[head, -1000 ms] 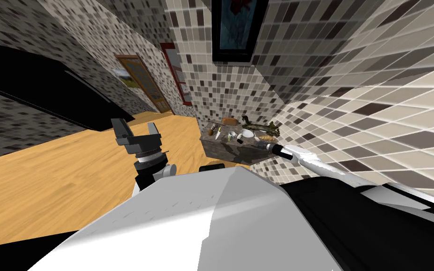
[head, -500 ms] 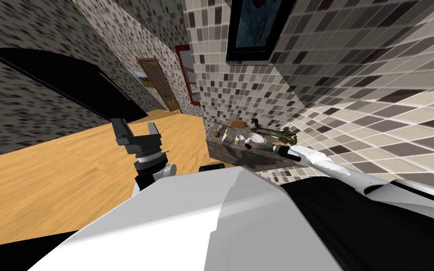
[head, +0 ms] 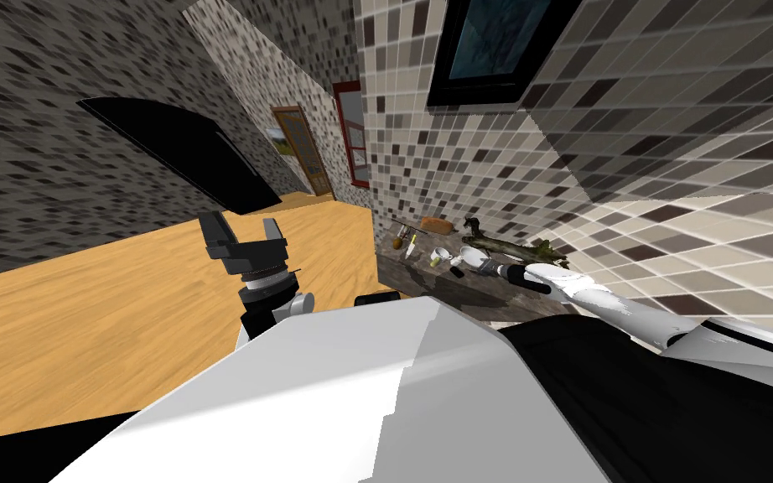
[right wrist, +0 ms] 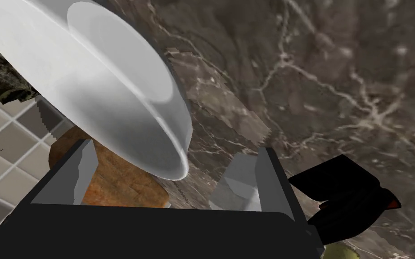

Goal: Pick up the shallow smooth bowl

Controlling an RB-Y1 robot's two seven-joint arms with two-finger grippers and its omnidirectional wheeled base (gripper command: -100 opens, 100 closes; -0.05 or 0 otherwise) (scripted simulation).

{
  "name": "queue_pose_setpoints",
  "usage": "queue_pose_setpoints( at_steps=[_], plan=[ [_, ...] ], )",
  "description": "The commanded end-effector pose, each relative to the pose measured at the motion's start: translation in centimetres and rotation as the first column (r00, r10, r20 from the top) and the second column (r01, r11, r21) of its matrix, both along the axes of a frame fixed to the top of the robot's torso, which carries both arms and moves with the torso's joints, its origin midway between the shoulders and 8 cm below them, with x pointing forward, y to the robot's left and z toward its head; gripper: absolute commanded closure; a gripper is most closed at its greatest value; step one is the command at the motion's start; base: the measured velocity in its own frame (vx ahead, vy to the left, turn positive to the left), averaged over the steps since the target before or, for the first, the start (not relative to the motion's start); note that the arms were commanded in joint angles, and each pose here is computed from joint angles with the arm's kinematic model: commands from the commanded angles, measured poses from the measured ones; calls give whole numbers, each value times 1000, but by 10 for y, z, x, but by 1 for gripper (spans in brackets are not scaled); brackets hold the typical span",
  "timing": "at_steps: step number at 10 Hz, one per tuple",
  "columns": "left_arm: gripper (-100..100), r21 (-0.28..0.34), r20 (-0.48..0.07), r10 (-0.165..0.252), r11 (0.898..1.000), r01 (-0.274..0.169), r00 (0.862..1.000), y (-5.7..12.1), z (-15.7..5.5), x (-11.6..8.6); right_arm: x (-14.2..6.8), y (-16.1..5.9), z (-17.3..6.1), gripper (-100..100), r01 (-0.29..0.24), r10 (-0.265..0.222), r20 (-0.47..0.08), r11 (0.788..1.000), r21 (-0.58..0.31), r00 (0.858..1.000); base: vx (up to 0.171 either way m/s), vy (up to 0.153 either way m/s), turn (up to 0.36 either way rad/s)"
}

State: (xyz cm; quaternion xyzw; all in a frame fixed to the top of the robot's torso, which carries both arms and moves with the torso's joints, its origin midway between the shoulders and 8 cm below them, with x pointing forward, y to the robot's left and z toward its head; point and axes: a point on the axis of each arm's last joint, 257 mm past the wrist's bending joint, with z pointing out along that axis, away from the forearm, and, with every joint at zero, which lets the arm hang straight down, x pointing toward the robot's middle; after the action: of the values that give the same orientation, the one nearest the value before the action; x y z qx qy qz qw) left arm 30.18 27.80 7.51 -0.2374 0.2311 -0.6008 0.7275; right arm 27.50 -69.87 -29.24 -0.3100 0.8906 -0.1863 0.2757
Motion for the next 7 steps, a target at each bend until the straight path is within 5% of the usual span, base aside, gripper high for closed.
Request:
queue_pose_setpoints(
  at_steps=[1, 3, 4, 5, 7],
  plan=[
    [0, 0, 0, 0, 1000, 0, 1000, 0, 0, 0, -25, -18, -6, -100, 4, -7, -54, 999, -51, 999, 100, 54, 264],
    [0, 0, 0, 0, 1000, 0, 1000, 0, 0, 0, -22, -18, -5, -100, 4, -6, -49, 999, -45, 999, 51, 19, 8],
    [0, 0, 0, 0, 1000, 0, 1000, 0, 0, 0, -23, -18, -5, 0, 3, -6, -50, 999, -47, 999, 6, 2, 3],
    [0, 0, 0, 0, 1000, 0, 1000, 0, 0, 0, -30, -21, -8, -100, 13, -15, -50, 999, -43, 999, 11, 1, 73],
    [0, 0, 0, 0, 1000, 0, 1000, 0, 0, 0, -47, -26, -14, -100, 25, -28, -60, 999, -46, 998, 17, -4, 134]
  ],
)
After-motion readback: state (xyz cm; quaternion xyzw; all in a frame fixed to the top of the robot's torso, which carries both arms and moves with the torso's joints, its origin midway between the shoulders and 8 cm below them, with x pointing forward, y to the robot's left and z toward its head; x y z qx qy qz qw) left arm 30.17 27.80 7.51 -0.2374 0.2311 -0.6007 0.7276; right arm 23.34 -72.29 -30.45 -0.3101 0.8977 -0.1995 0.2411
